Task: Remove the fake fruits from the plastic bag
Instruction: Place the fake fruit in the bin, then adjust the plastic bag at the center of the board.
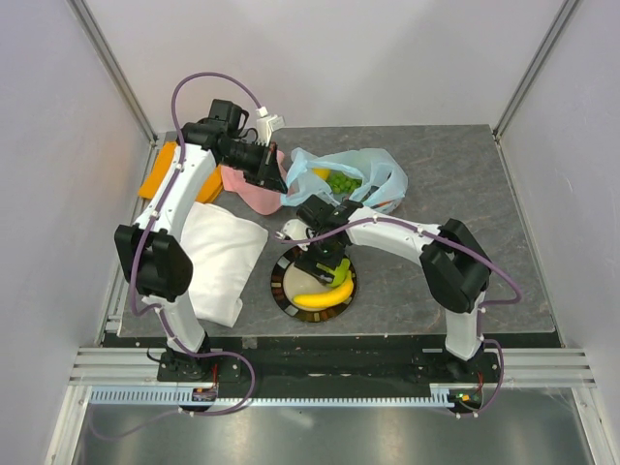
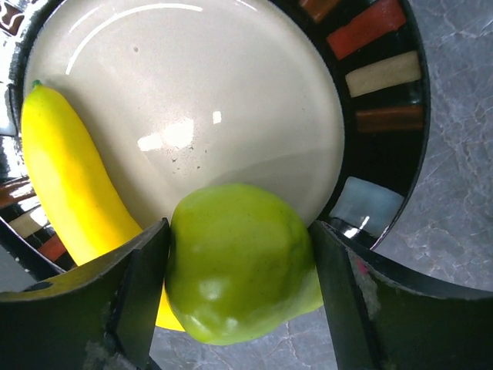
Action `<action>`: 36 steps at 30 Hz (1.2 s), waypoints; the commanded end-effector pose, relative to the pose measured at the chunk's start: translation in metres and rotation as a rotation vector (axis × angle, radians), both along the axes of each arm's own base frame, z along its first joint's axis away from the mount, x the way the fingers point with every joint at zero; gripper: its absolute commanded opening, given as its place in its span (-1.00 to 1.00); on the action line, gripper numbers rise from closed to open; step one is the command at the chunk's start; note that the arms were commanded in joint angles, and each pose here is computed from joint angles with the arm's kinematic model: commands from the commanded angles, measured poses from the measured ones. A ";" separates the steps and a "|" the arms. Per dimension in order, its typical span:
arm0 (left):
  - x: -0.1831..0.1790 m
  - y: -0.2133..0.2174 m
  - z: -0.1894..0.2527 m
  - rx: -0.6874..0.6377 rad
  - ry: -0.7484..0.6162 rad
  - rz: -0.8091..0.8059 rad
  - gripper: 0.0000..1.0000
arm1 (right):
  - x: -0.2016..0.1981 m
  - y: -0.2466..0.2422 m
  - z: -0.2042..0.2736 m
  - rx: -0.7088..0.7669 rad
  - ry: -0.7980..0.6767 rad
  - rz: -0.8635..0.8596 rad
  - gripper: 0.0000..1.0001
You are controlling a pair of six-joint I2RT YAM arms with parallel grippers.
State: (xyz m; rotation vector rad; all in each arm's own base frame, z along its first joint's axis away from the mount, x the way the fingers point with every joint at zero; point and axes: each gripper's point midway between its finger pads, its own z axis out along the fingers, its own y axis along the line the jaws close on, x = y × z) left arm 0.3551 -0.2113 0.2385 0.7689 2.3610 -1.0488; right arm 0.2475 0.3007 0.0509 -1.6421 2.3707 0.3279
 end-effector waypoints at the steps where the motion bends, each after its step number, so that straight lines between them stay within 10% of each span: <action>1: 0.006 -0.002 0.014 -0.021 -0.044 -0.005 -0.96 | 0.007 0.005 0.017 0.014 -0.015 -0.017 0.72; 3: 0.006 -0.002 0.012 -0.020 -0.045 -0.010 -0.96 | 0.015 0.007 0.039 0.048 -0.059 -0.024 0.96; 16: -0.014 -0.001 -0.001 -0.024 0.016 -0.027 -0.97 | 0.090 -0.029 0.227 0.515 -0.108 -0.174 0.96; 36: -0.077 -0.022 0.020 -0.088 0.032 -0.124 -0.97 | 0.159 -0.047 0.073 0.271 -0.028 -0.463 -0.35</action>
